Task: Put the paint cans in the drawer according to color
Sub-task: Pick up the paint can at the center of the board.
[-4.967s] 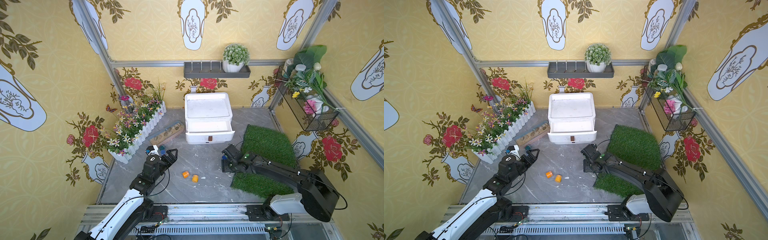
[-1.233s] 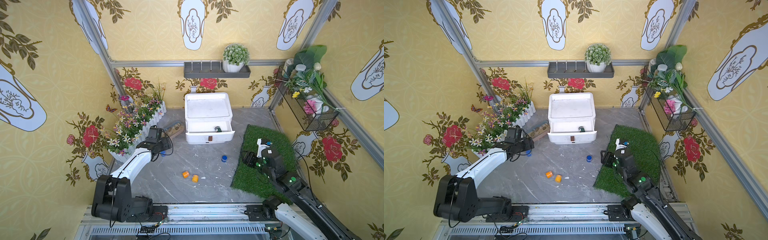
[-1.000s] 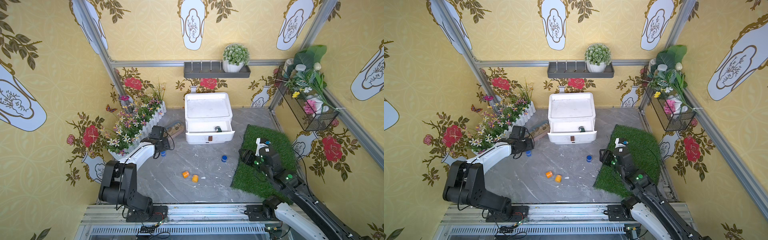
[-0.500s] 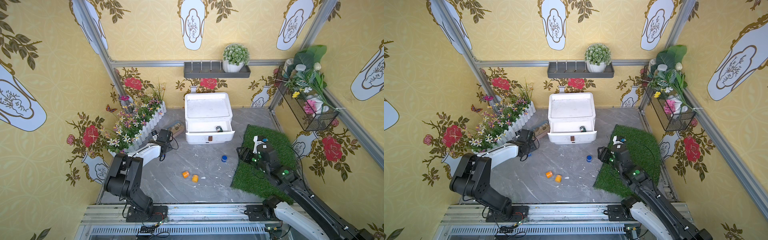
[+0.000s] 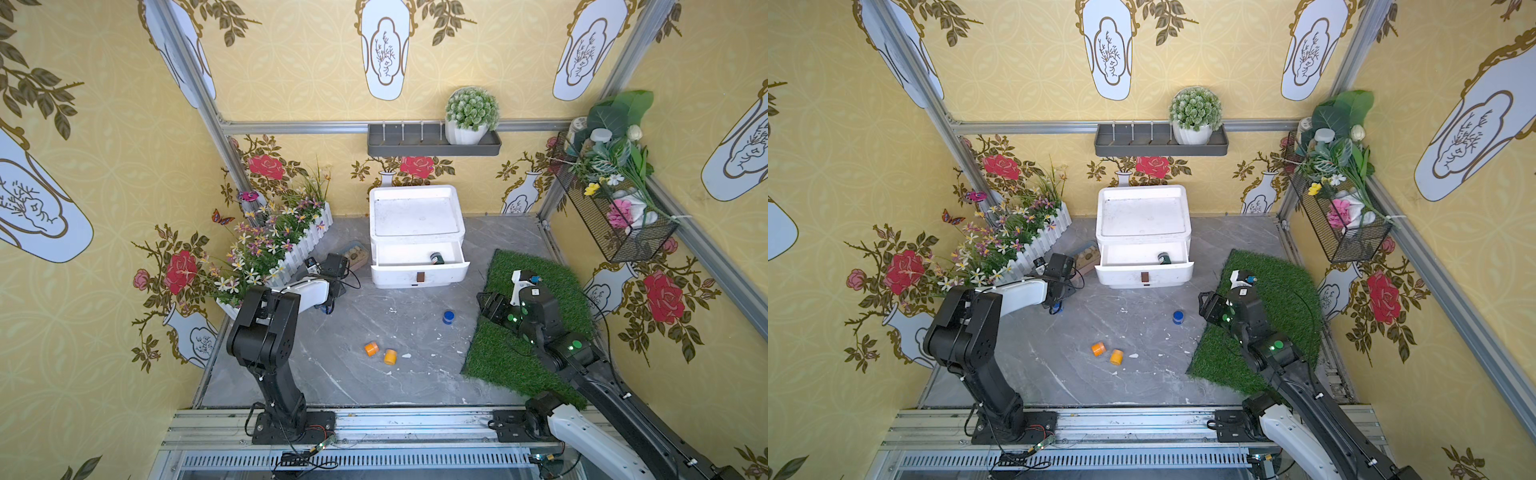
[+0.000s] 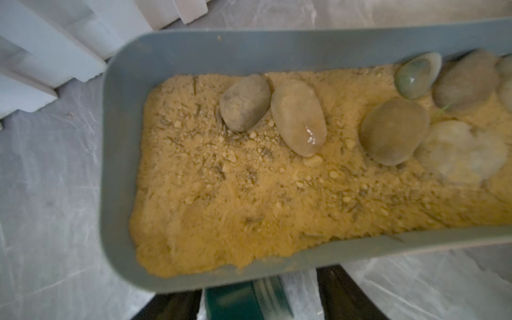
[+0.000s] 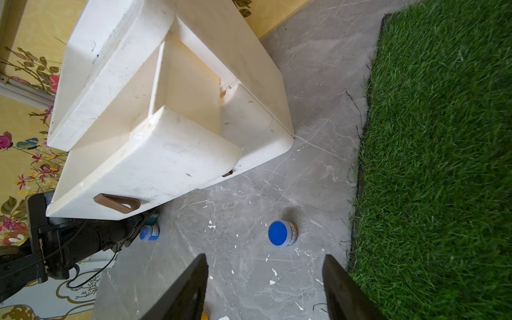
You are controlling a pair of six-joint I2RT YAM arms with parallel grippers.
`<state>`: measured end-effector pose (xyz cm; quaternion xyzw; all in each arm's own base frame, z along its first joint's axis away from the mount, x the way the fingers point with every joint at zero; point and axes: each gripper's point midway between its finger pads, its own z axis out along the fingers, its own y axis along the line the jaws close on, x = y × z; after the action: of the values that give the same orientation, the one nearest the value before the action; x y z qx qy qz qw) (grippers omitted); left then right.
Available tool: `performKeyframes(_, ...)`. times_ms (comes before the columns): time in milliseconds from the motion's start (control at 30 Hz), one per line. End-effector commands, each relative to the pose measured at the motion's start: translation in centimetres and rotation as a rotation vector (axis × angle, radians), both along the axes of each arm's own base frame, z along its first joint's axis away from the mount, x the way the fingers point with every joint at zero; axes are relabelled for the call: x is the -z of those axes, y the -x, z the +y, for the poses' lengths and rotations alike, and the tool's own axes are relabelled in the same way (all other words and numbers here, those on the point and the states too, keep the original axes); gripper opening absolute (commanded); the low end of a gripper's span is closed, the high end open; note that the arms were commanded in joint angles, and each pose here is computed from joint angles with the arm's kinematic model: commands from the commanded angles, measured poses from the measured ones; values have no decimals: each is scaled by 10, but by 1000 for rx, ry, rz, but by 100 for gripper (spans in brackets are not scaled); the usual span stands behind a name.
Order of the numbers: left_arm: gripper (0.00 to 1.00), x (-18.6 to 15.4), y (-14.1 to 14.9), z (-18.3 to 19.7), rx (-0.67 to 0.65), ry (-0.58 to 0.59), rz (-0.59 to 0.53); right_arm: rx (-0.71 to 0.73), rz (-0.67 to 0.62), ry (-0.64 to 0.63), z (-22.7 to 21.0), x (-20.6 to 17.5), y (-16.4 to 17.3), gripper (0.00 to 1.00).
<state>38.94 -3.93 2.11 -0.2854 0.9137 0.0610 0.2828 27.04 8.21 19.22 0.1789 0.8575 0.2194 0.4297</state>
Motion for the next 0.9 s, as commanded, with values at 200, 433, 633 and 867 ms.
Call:
performKeyframes(200,52,4,-5,1,-8,-8,0,-12,-33,-9,-4,-11,-5,67)
performKeyframes(433,40,-18,0,-6,19,43,-38,-18,-35,-12,-6,-13,-7,67)
performKeyframes(633,39,-43,14,-21,83,147,-62,-28,-39,-15,-5,-15,-10,67)
performKeyframes(867,39,-128,29,-63,193,445,-231,-33,-48,-30,-3,-16,-11,67)
